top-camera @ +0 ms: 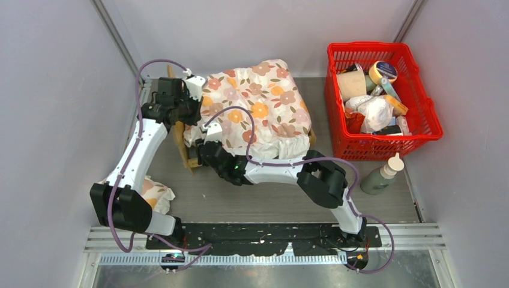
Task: Set up the pet bed
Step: Cross the ropes on the bed frame.
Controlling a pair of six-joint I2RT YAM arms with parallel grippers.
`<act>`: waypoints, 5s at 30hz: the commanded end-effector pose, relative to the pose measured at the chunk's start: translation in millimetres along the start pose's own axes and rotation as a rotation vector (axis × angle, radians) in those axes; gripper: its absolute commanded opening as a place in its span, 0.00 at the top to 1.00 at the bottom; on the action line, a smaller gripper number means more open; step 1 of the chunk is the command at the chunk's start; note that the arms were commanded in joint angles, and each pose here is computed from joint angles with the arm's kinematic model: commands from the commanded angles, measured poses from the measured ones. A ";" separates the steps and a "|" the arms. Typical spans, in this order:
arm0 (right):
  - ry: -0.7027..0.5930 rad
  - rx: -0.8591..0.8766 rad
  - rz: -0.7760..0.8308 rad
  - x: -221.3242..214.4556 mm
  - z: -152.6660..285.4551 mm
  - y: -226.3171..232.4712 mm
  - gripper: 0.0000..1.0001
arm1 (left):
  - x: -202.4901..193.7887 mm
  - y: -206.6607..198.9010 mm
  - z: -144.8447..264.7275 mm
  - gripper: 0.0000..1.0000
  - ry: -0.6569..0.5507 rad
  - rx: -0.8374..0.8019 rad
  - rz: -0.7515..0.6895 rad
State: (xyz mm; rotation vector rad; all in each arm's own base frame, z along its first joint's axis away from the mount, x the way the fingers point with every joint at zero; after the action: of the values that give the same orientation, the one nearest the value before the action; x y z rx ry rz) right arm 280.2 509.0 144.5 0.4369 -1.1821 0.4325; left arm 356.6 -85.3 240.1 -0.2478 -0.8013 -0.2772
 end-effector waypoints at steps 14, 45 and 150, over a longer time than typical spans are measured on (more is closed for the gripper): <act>-0.078 0.123 -0.026 28.4 -9.0 8.4 0.76 | 11.9 -1.6 6.4 1.00 -0.060 -0.001 0.005; -0.147 0.449 -0.138 65.8 16.4 26.6 0.95 | 8.1 -3.3 17.2 1.00 -0.052 0.003 0.007; -0.085 0.511 0.252 10.2 21.6 29.6 0.95 | -71.0 -19.5 30.0 1.00 0.035 0.009 0.050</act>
State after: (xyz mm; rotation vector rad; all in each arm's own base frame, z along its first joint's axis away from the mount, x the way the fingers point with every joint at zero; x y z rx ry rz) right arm 258.4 513.4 141.0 0.6576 -1.1001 0.9141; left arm 298.0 -81.6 219.7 -0.2342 -0.7824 -0.2464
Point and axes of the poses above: each gripper's point midway between its finger pads, its own z axis back along the fingers, its own y axis along the line the jaws close on, x = y × z, the point moved 2 cm from there along z, back along the fingers, and after that the axes turned 11 degrees about z, right-handed, at the moved point
